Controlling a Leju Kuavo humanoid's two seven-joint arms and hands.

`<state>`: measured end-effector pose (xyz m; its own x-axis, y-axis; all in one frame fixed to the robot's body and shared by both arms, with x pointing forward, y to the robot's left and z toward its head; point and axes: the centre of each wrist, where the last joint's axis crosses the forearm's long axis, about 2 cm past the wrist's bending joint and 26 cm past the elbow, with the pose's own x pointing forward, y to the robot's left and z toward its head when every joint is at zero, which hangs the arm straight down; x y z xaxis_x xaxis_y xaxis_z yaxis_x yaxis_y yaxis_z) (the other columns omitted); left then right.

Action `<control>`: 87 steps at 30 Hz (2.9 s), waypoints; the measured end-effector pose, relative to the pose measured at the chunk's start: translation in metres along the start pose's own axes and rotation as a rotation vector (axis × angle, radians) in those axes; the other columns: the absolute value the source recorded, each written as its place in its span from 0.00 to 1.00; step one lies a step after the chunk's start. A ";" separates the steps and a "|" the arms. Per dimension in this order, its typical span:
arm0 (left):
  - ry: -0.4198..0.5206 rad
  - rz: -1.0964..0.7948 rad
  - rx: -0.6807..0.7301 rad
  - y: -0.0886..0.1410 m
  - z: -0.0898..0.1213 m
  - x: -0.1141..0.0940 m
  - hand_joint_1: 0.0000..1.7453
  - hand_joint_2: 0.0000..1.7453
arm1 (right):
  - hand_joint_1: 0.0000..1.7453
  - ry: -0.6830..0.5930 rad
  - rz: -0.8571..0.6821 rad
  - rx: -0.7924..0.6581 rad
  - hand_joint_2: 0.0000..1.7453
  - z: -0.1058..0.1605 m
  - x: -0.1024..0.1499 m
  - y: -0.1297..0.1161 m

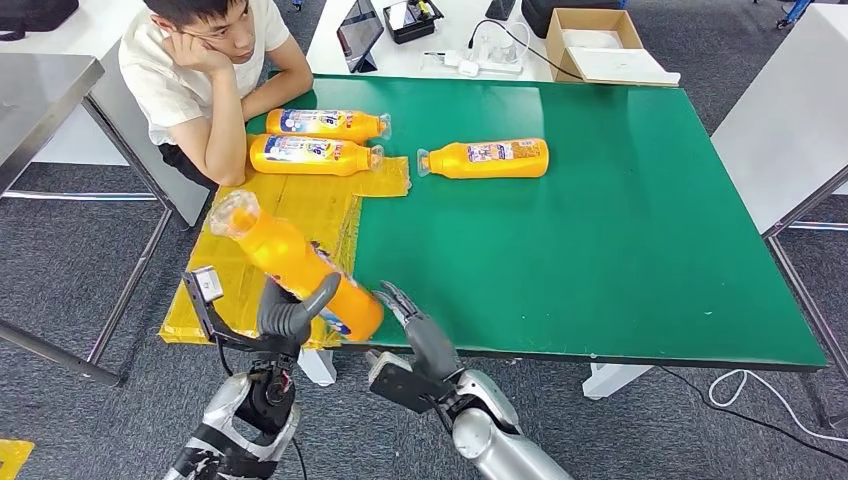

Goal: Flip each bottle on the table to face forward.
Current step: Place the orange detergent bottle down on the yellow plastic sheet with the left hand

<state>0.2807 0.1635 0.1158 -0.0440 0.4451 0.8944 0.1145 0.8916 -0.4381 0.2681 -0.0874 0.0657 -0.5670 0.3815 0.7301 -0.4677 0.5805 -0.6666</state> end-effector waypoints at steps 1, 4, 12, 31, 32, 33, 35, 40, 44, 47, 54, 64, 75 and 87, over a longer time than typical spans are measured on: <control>-0.061 -0.150 0.042 0.003 -0.002 0.002 0.88 1.00 | 0.00 0.001 0.022 -0.011 0.00 0.003 0.001 0.000; -0.248 -0.656 0.102 0.012 -0.013 0.009 0.89 1.00 | 0.00 -0.022 0.067 -0.031 0.00 0.008 0.006 -0.004; -0.235 -1.277 0.060 0.035 -0.057 0.020 1.00 1.00 | 0.00 -0.116 0.071 -0.038 1.00 0.002 0.028 -0.017; 0.434 -1.681 -0.221 0.054 -0.155 0.057 1.00 1.00 | 0.00 -0.200 -0.031 0.013 1.00 -0.006 0.034 -0.020; 0.491 -1.703 -0.237 0.055 -0.156 0.057 1.00 1.00 | 0.00 -0.203 -0.037 0.013 1.00 -0.006 0.034 -0.019; 0.547 -1.725 -0.250 0.057 -0.156 0.055 0.98 1.00 | 0.00 -0.206 -0.044 0.015 1.00 -0.007 0.034 -0.019; 0.629 -1.753 -0.265 0.060 -0.153 0.051 0.93 1.00 | 0.00 -0.212 -0.055 0.017 1.00 -0.008 0.035 -0.017; 0.709 -1.742 -0.284 0.068 -0.147 0.042 0.90 1.00 | 0.00 -0.220 -0.067 0.026 1.00 -0.013 0.037 -0.014; 0.721 -1.740 -0.292 0.069 -0.146 0.041 0.82 1.00 | 0.00 -0.216 -0.071 0.030 1.00 -0.014 0.036 -0.013; 0.730 -1.741 -0.299 0.070 -0.146 0.041 0.60 1.00 | 0.00 -0.212 -0.072 0.032 1.00 -0.014 0.035 -0.012; 0.734 -1.734 -0.293 0.072 -0.144 0.039 0.05 1.00 | 0.00 -0.206 -0.073 0.033 1.00 -0.014 0.034 -0.011; 0.634 -1.580 -0.258 0.083 -0.129 0.024 0.00 1.00 | 0.00 -0.181 -0.048 0.022 1.00 -0.011 0.027 -0.006; 0.533 -1.421 -0.254 0.088 -0.124 0.022 0.00 1.00 | 0.00 -0.166 -0.043 0.025 1.00 -0.009 0.024 -0.003; 0.250 -1.117 -0.266 0.089 -0.096 0.006 0.00 1.00 | 0.00 -0.117 -0.032 0.029 1.00 0.011 0.015 0.009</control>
<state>0.3861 0.2373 0.0906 -0.0585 -0.6284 0.7757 0.3404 0.7179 0.6073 0.2481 -0.0845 0.0687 -0.6261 0.2757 0.7294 -0.5054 0.5689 -0.6488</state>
